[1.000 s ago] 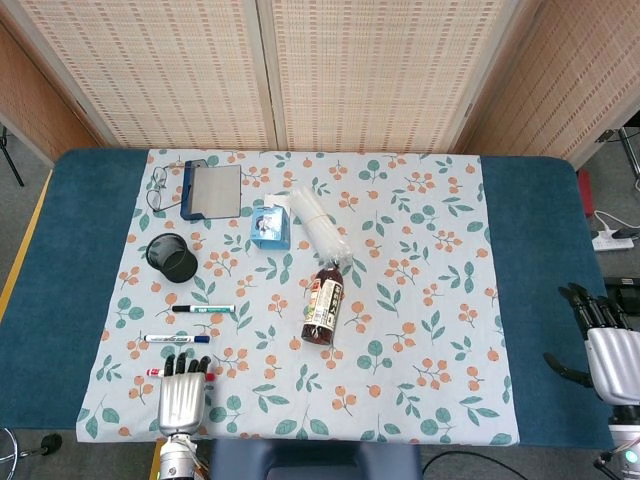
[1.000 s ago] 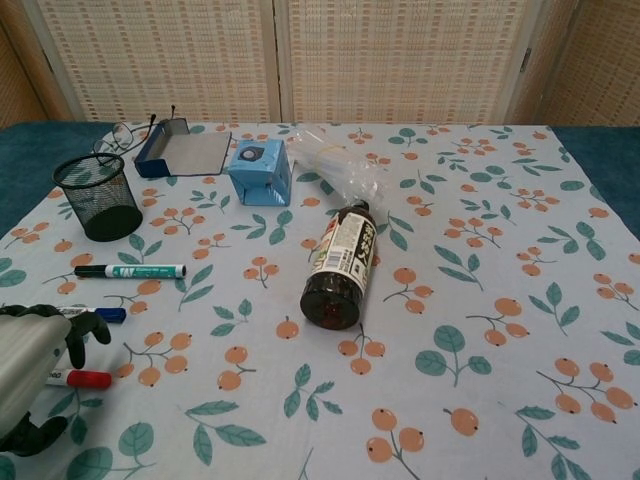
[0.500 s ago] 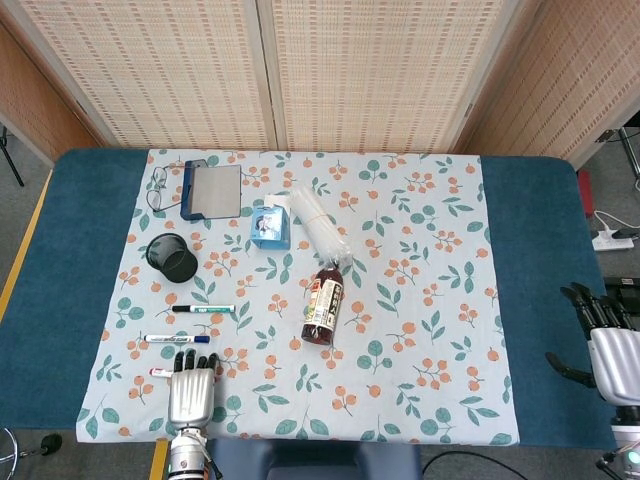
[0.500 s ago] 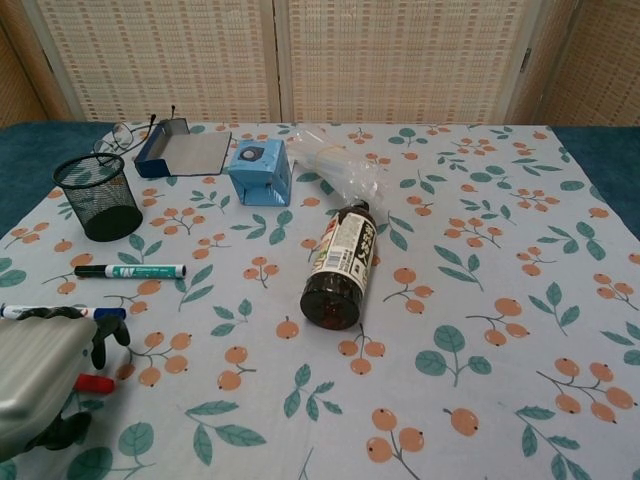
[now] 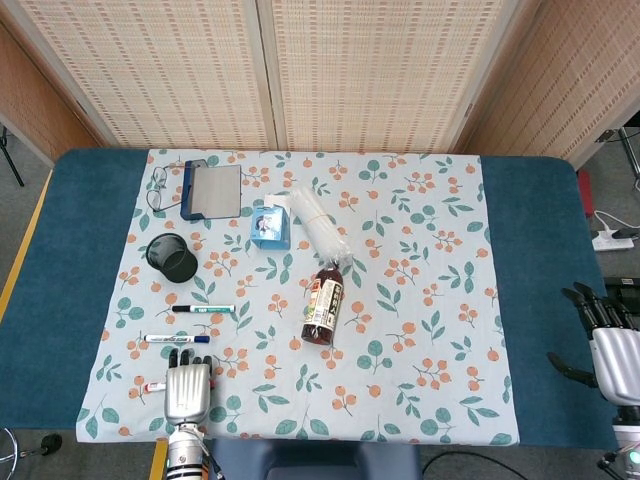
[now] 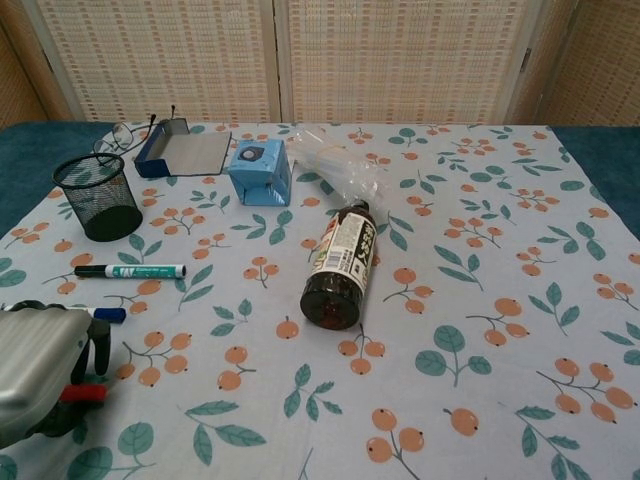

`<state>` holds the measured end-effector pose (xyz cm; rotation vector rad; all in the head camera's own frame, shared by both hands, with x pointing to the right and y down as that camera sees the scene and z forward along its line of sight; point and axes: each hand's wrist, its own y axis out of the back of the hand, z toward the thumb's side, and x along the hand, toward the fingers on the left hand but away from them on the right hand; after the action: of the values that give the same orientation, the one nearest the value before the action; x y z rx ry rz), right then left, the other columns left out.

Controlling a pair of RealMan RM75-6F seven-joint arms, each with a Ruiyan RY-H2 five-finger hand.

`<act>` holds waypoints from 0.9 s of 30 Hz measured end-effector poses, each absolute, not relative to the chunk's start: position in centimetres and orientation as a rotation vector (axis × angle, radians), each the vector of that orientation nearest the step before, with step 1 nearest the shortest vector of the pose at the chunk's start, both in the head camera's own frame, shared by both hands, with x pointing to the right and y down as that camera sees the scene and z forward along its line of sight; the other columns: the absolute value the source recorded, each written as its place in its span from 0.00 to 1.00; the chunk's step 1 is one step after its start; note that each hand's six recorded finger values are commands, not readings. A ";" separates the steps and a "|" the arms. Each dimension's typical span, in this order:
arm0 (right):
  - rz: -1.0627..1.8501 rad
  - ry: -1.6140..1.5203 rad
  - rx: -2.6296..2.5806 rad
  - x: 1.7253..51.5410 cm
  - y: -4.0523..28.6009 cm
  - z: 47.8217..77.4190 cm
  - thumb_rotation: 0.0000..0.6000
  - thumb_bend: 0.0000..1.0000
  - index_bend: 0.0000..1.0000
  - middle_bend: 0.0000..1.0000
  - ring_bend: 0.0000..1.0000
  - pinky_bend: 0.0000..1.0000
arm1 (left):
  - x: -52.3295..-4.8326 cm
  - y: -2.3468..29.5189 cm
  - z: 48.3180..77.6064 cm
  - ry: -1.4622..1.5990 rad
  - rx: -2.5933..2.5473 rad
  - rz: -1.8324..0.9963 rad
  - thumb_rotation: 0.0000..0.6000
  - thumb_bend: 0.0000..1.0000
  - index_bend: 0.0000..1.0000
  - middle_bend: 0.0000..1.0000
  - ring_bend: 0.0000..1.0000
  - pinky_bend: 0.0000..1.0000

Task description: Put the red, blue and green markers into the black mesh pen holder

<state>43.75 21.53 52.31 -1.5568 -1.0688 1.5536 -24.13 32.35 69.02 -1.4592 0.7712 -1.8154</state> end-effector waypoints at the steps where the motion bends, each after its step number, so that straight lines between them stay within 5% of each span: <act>1: 1.553 -1.069 -1.556 43.8 21.5 52.3 1.00 0.10 0.16 0.08 0.18 0.16 | -24.2 32.3 69.1 0.773 -1.455 -1.816 1.00 0.25 0.56 0.66 0.28 0.20; 15: 1.544 -1.071 -1.553 43.7 21.5 52.3 1.00 0.10 0.18 0.08 0.20 0.18 | -25.3 31.5 68.0 0.849 -1.426 -1.803 1.00 0.26 0.56 0.71 0.30 0.21; 27: 1.525 -1.094 -1.553 43.8 21.4 51.7 1.00 0.10 0.18 0.08 0.20 0.18 | -28.4 28.1 61.8 0.968 -1.465 -1.722 1.00 0.26 0.56 0.70 0.30 0.21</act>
<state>43.84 21.42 51.71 -1.5534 -1.0936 1.5252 -28.43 28.08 61.78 -1.4647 0.9678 -1.7220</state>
